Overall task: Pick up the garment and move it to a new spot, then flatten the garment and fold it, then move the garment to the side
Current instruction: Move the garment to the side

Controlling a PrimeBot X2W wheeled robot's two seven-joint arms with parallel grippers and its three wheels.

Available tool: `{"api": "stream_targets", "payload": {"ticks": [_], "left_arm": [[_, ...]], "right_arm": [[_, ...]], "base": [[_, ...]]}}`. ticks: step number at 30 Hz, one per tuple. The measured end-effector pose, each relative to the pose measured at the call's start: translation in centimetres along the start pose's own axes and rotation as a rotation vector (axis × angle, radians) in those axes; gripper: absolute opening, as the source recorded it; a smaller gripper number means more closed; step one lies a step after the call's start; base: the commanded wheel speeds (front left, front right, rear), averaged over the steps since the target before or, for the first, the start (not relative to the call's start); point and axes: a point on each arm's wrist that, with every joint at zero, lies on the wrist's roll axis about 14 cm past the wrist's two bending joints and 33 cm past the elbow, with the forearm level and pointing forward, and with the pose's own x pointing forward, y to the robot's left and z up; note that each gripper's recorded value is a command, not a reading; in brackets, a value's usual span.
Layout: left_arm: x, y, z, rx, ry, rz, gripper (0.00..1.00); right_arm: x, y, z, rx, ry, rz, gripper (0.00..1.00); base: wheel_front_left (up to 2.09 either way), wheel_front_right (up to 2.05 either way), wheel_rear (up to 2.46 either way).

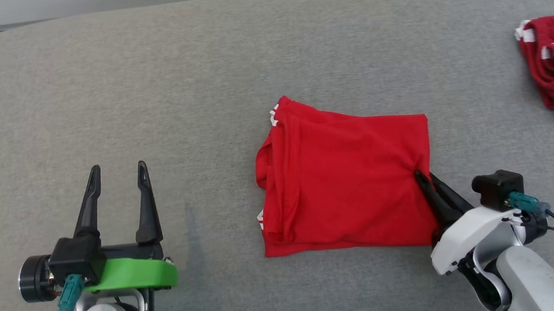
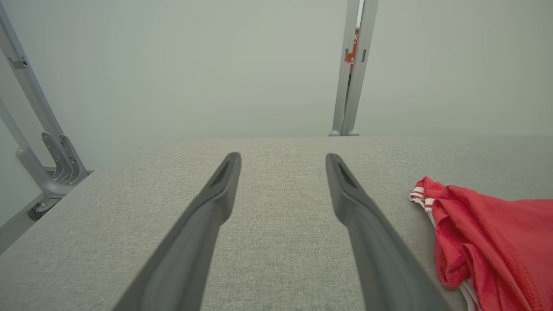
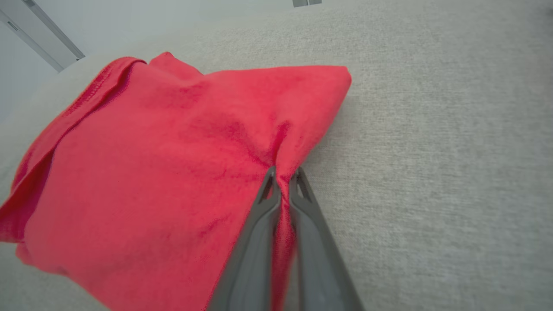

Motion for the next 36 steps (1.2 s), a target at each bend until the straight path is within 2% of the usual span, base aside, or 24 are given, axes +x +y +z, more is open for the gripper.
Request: {"api": "stream_targets", "payload": {"ticks": [2, 9, 13, 17, 20, 23, 29, 33, 34, 35, 36], "left_arm": [[0.8, -2.2, -0.2, -0.012, -0.004, -0.067, 1.00], [2.8, -7.3, -0.2, -0.034, -0.023, -0.219, 1.00], [4.1, -10.4, 0.1, -0.048, -0.046, -0.311, 1.00], [5.5, -13.0, 0.3, -0.060, -0.071, -0.390, 1.00], [6.6, -13.8, 0.2, -0.062, -0.086, -0.420, 1.00], [7.5, -14.3, -0.5, -0.063, -0.087, -0.445, 1.00], [8.9, -14.4, -2.2, -0.065, -0.074, -0.466, 1.00], [9.5, -13.5, -3.8, -0.060, -0.051, -0.452, 1.00], [9.6, -13.3, -4.3, -0.059, -0.041, -0.447, 1.00], [9.6, -13.0, -4.7, -0.056, -0.031, -0.442, 1.00], [9.6, -12.7, -5.2, -0.054, -0.020, -0.437, 1.00]], "right_arm": [[-2.0, -2.9, 0.3, -0.002, -0.005, -0.081, 0.00], [-6.3, -8.4, 1.9, -0.010, -0.046, -0.245, 0.00], [-6.6, -10.3, 4.9, -0.054, -0.103, -0.281, 0.00], [-5.3, -12.4, 9.5, -0.156, -0.158, -0.289, 0.00], [-4.1, -14.1, 13.4, -0.240, -0.202, -0.299, 0.00], [-3.5, -17.2, 16.0, -0.301, -0.212, -0.354, 0.00], [-4.0, -25.4, 17.2, -0.339, -0.156, -0.533, 0.00], [-3.6, -28.8, 15.2, -0.302, -0.096, -0.617, 0.00], [-3.5, -29.7, 14.3, -0.291, -0.074, -0.642, 0.07], [-3.6, -30.7, 13.4, -0.276, -0.045, -0.672, 0.33], [-3.5, -31.3, 12.6, -0.257, -0.029, -0.692, 0.94]], "base": [[0.00, 0.00, 0.00], [0.00, 0.00, 0.00], [0.00, 0.00, 0.00], [0.00, 0.00, 0.00], [0.00, 0.00, 0.00], [0.00, 0.00, 0.00], [0.00, 0.00, 0.00], [0.00, 0.00, 0.00], [0.00, 0.00, 0.00], [0.00, 0.00, 0.00], [0.00, 0.00, 0.00]]}}
